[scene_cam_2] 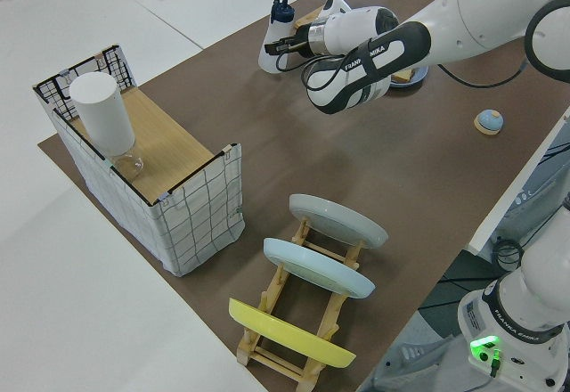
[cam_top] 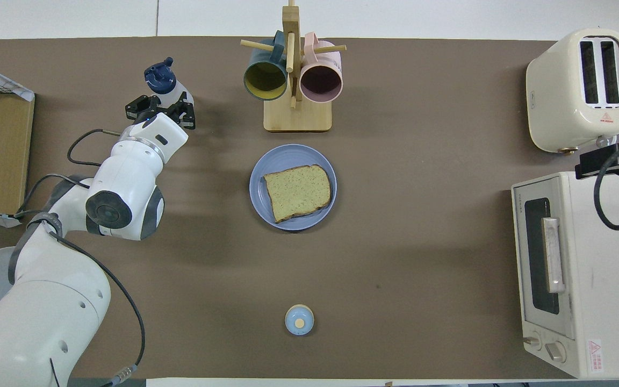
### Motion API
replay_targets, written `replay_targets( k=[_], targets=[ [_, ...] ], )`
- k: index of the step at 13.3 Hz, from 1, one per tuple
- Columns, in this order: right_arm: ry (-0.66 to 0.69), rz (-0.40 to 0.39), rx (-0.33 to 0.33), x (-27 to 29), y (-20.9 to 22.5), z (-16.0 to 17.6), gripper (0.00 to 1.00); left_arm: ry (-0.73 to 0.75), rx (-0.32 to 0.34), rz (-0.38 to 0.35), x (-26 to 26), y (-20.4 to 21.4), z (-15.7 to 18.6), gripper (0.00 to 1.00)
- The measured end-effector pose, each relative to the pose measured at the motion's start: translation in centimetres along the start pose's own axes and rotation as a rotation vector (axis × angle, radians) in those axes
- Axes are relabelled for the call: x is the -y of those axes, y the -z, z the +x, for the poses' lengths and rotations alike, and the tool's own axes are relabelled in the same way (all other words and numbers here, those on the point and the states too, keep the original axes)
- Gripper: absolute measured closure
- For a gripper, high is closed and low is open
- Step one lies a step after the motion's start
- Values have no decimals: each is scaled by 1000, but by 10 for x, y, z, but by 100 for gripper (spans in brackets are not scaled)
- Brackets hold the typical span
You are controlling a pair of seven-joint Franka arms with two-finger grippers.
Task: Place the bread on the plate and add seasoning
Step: 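Set the bottle down beside the mug stand and open the left gripper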
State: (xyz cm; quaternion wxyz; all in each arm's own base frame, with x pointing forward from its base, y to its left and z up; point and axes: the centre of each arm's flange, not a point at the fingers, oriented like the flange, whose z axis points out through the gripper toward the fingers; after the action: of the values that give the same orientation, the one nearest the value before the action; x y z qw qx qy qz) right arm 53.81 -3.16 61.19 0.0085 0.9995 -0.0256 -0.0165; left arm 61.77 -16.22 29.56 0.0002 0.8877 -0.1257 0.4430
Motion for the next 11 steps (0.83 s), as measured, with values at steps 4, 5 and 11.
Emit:
replay_targets(
  k=[4, 5, 11],
  targets=[
    [0, 0, 0, 0, 0, 0, 0, 20, 11, -6, -5, -5, -7, 55],
    [0, 0, 0, 0, 0, 0, 0, 28, 13, -7, -6, -5, -7, 55],
    [0, 0, 0, 0, 0, 0, 0, 165, 8, -71, 1, -14, -6, 55]
  ],
)
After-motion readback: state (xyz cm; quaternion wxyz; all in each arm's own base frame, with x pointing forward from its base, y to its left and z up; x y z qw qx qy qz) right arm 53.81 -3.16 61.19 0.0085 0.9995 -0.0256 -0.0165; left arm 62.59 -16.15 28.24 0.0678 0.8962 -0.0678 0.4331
